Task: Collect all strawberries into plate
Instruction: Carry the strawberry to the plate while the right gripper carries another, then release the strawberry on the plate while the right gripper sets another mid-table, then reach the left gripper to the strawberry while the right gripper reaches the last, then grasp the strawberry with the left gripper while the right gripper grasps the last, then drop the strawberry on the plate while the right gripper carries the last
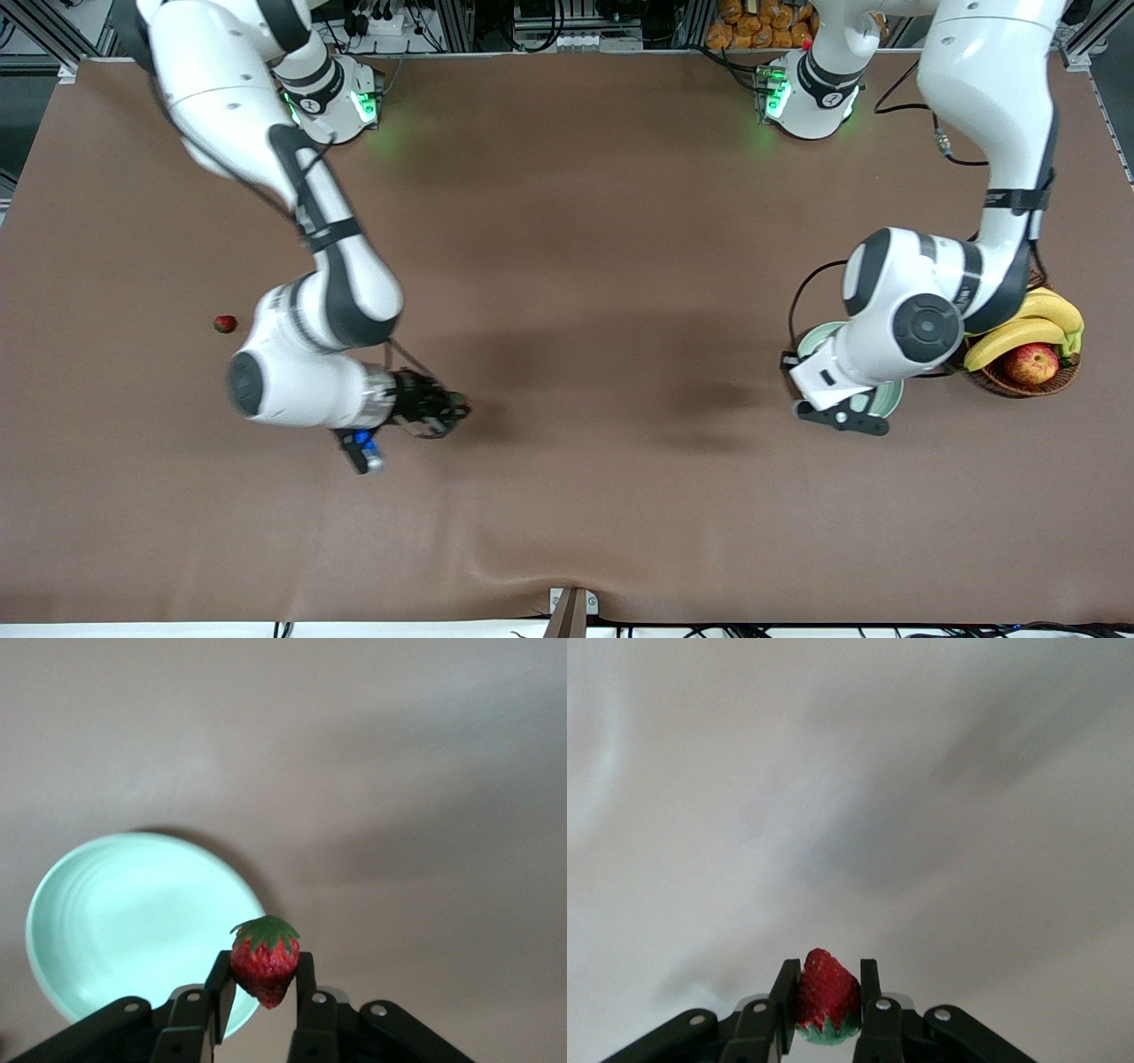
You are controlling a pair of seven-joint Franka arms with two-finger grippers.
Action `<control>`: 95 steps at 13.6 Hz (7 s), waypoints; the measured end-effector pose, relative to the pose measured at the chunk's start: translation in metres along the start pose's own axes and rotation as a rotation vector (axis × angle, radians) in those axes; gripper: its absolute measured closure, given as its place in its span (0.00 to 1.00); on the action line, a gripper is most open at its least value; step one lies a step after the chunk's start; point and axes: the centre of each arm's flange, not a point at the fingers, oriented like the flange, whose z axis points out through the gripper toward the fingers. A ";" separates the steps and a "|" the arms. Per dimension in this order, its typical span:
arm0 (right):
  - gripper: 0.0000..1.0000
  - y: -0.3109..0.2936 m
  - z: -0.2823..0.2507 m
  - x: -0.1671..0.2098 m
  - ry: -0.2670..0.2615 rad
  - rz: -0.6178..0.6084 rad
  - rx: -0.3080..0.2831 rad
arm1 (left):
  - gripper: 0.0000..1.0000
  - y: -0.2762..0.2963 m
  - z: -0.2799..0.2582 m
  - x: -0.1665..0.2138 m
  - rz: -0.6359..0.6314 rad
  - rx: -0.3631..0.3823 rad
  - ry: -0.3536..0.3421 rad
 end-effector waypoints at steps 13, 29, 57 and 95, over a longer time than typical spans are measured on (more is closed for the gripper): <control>0.69 -0.012 0.211 -0.244 0.052 0.134 0.275 | 0.42 -0.088 0.084 -0.009 -0.032 -0.043 -0.104; 0.00 -0.015 0.012 -0.085 0.154 -0.149 -0.204 | 0.00 0.071 -0.013 -0.006 -0.091 -0.063 0.004; 0.04 0.411 -0.162 0.214 0.221 -0.715 -0.485 | 0.27 0.230 0.119 0.012 -0.291 -0.110 -0.006; 0.69 0.048 -0.069 -0.017 0.027 -0.038 -0.073 | 0.67 -0.053 0.031 -0.007 -0.270 0.046 -0.211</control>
